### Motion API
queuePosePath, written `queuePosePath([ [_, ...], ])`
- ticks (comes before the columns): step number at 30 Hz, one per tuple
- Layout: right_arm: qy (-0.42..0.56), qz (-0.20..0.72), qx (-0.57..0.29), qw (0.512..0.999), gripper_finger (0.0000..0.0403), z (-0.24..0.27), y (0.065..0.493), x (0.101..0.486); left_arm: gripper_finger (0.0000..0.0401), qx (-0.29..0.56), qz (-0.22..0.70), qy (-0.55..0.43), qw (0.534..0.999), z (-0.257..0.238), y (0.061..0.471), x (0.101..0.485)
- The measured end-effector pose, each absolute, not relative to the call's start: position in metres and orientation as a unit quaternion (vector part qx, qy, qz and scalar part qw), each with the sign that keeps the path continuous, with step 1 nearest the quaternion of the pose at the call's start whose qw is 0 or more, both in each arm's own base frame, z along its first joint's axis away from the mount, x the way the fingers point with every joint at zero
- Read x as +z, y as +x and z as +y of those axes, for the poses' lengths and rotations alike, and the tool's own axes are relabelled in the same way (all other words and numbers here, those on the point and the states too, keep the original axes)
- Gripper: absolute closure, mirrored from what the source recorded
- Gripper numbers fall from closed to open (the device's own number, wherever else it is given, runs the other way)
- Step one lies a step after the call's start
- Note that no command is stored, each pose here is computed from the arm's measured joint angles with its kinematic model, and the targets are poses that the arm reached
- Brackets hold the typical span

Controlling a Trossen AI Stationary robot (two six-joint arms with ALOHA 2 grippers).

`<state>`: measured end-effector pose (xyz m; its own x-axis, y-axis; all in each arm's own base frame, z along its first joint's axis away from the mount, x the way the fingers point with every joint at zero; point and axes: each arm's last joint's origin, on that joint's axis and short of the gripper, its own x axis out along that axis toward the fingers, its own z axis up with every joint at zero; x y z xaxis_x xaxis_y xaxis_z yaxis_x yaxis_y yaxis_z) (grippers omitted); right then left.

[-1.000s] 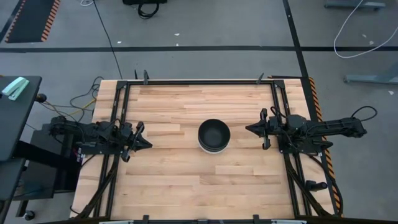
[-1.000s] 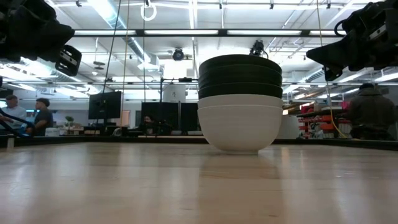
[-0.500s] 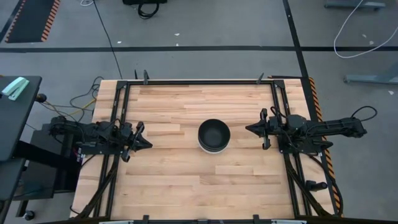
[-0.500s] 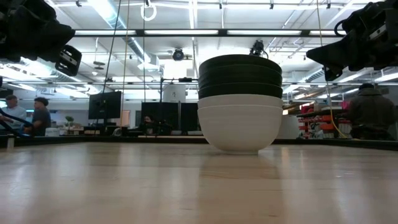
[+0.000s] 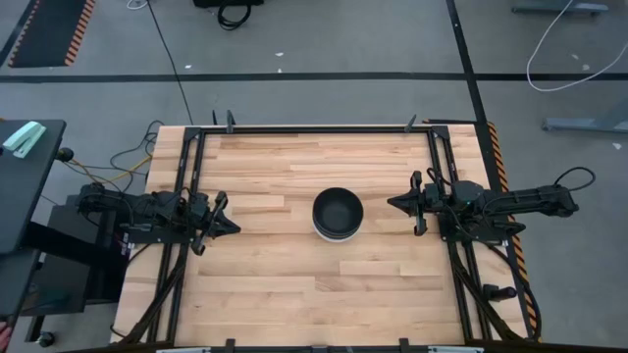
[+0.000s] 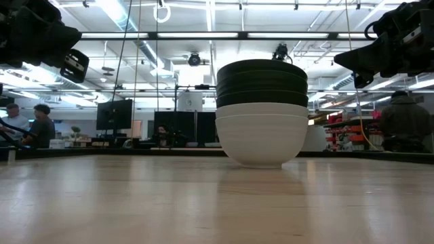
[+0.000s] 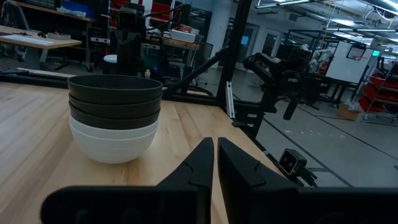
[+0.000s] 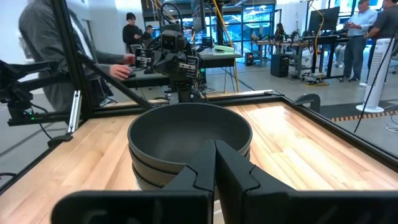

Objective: Nest bowls inside each other
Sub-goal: Return to Home Position

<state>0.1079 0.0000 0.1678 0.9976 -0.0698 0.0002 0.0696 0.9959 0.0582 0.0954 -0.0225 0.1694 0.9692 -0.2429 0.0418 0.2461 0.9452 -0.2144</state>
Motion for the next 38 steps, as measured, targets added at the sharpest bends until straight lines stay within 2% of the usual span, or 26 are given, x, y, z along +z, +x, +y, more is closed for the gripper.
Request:
queuePosePath([
  [6, 0.029, -0.001, -0.035, 0.999, 0.0389, 0.0, 0.1079, 0.1678, 0.0365, -0.124, -0.007, -0.11, 0.986, -0.0225, 0.0954, 0.1695],
  [17, 0.029, -0.001, -0.035, 0.999, 0.0389, 0.0001, 0.1079, 0.1678, 0.0378, -0.124, -0.007, -0.11, 0.986, -0.0225, 0.0954, 0.1694],
  [27, 0.029, -0.001, -0.035, 0.999, 0.0389, 0.0, 0.1079, 0.1678, 0.0365, -0.124, -0.007, -0.11, 0.986, -0.0225, 0.0954, 0.1695],
  [38, 0.029, -0.001, -0.035, 0.999, 0.0389, 0.0001, 0.1079, 0.1679, 0.0378, -0.124, -0.007, -0.11, 0.986, -0.0225, 0.0954, 0.1695],
])
